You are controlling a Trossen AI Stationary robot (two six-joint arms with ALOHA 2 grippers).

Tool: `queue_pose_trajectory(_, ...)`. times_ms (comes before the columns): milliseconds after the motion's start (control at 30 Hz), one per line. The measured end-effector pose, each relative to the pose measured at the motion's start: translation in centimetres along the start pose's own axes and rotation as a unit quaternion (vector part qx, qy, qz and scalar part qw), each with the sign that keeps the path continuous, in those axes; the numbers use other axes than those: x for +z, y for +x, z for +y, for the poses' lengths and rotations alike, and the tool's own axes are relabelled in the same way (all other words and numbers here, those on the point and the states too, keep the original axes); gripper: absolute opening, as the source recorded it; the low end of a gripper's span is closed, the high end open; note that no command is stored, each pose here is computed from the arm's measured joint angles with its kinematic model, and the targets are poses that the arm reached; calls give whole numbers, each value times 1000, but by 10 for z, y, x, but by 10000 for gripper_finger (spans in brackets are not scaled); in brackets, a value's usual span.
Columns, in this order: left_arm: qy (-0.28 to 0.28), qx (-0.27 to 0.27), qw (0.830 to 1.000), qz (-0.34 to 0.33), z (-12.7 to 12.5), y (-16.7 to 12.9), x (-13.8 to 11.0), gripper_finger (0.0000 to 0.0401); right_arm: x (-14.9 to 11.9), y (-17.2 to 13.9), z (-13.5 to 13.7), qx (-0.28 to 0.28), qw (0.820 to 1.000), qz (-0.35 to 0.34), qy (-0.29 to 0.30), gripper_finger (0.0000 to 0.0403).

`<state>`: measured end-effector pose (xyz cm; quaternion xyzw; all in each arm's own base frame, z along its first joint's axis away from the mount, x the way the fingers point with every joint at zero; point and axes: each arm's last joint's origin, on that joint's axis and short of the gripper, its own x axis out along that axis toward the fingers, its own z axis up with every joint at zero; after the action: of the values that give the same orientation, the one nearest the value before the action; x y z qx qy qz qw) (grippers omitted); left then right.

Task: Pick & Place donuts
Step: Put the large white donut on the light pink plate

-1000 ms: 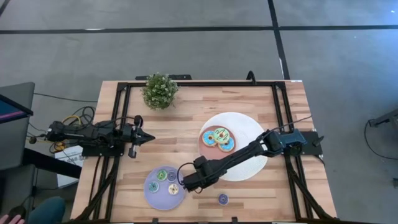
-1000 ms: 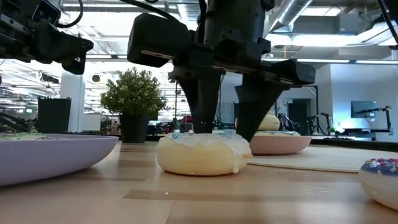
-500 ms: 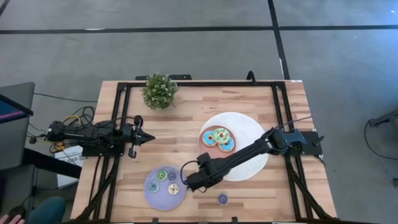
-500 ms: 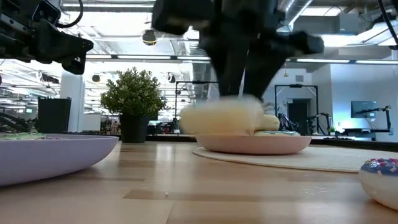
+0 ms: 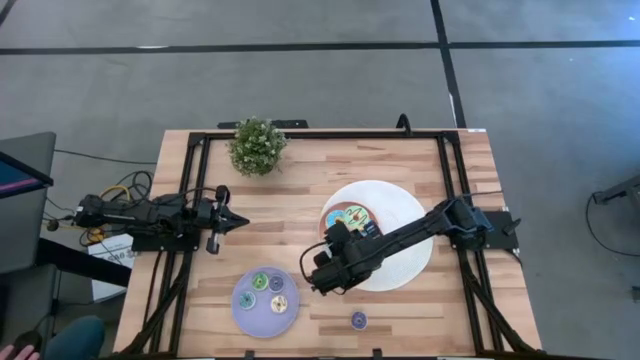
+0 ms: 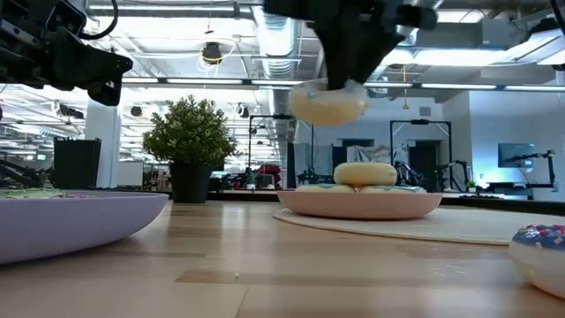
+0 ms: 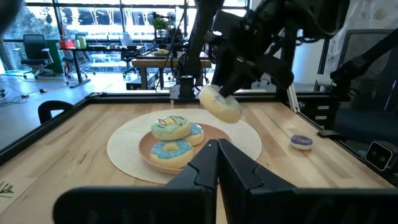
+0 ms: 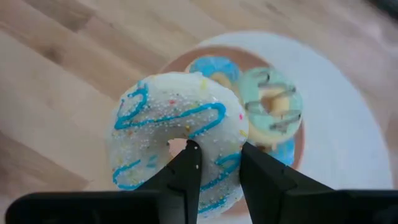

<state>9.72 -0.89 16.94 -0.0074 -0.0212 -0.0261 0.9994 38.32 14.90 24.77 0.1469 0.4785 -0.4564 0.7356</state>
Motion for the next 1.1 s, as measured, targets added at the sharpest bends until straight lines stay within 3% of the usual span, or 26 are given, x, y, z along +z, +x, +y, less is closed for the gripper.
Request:
queue_pose_trajectory(100, 0, 0, 1000, 0, 0, 0, 0, 0, -7, 13, 12, -12, 1000, -18, -17, 93)
queue_pose_trajectory(400, 0, 1, 1000, 4, 0, 0, -1, 0, -20, 48, 22, -84, 994, 13, -61, 93)
queue_pose_trajectory(1100, 1, 1, 1000, 10, 0, 1, -2, 0, -17, 56, 24, -91, 992, 9, -90, 93)
